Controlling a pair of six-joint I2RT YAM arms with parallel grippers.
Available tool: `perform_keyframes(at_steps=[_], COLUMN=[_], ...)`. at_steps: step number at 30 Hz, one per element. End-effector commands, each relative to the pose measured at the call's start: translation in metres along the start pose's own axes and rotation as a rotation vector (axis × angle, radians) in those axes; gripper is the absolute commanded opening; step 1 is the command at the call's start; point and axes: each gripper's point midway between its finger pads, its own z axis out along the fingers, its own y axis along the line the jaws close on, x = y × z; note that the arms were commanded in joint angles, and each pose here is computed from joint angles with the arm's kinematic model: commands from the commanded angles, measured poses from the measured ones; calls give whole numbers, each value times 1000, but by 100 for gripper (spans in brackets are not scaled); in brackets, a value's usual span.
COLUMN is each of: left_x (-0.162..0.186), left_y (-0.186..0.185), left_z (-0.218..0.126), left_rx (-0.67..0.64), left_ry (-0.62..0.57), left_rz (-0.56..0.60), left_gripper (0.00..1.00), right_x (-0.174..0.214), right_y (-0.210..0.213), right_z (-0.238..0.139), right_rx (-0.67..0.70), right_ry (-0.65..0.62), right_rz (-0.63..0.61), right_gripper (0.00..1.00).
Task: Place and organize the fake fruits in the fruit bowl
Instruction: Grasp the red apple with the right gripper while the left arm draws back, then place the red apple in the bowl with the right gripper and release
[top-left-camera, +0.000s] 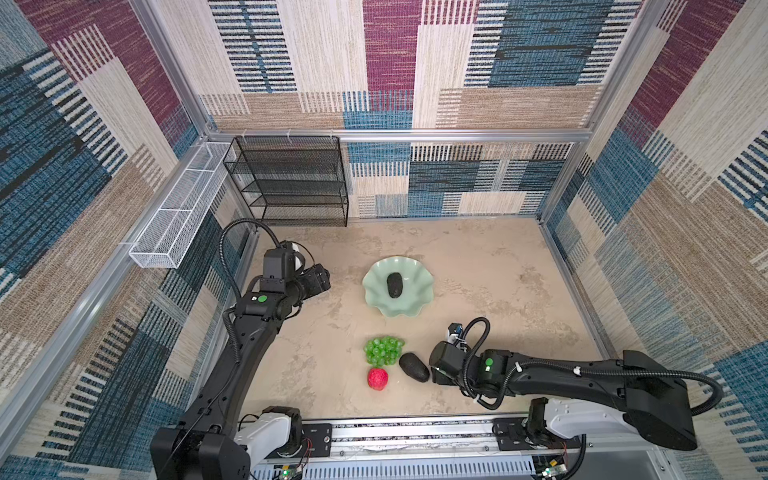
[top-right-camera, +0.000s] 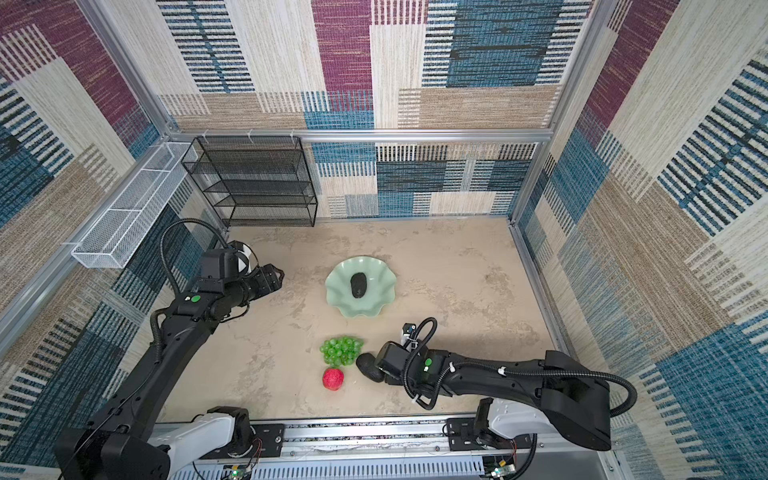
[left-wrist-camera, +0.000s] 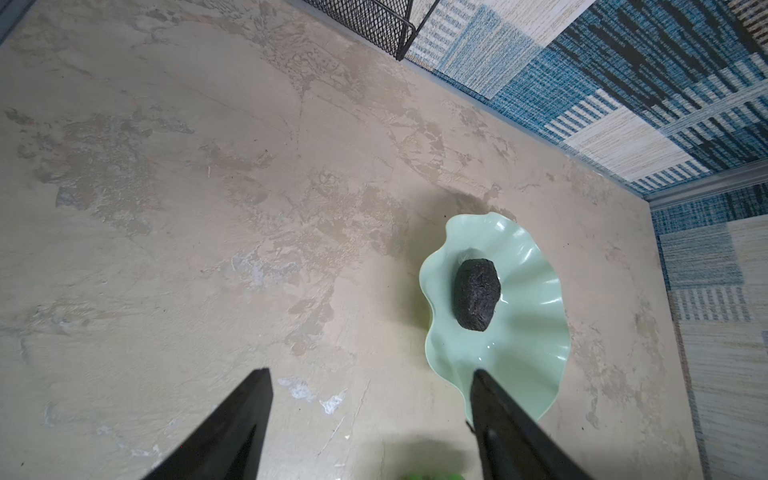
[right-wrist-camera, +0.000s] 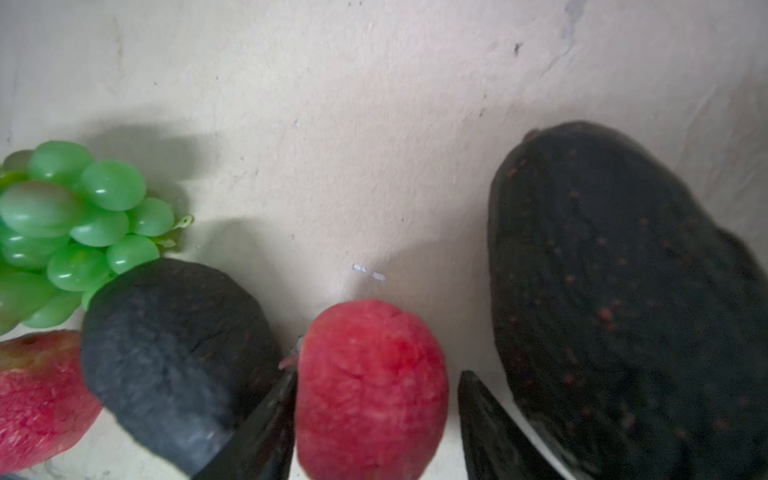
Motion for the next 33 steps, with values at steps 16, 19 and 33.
perform_keyframes(at_steps=[16,19,33], left_x=[11,23,125], left_y=[6,3,1], left_z=[0,-4,-31], left_rx=[4,37,147], left_ry=[38,68,307], left_rz=[11,-10,-74], left_gripper=[79,79,76], right_x=[-171,-203,-259], right_y=[84,95,90], right_z=[-75,-54,72], right_rx=[-246,-261,-202], right_ry=[-388,-392,-272], right_rz=[-123,-170,-216], right_gripper=[52,52,54])
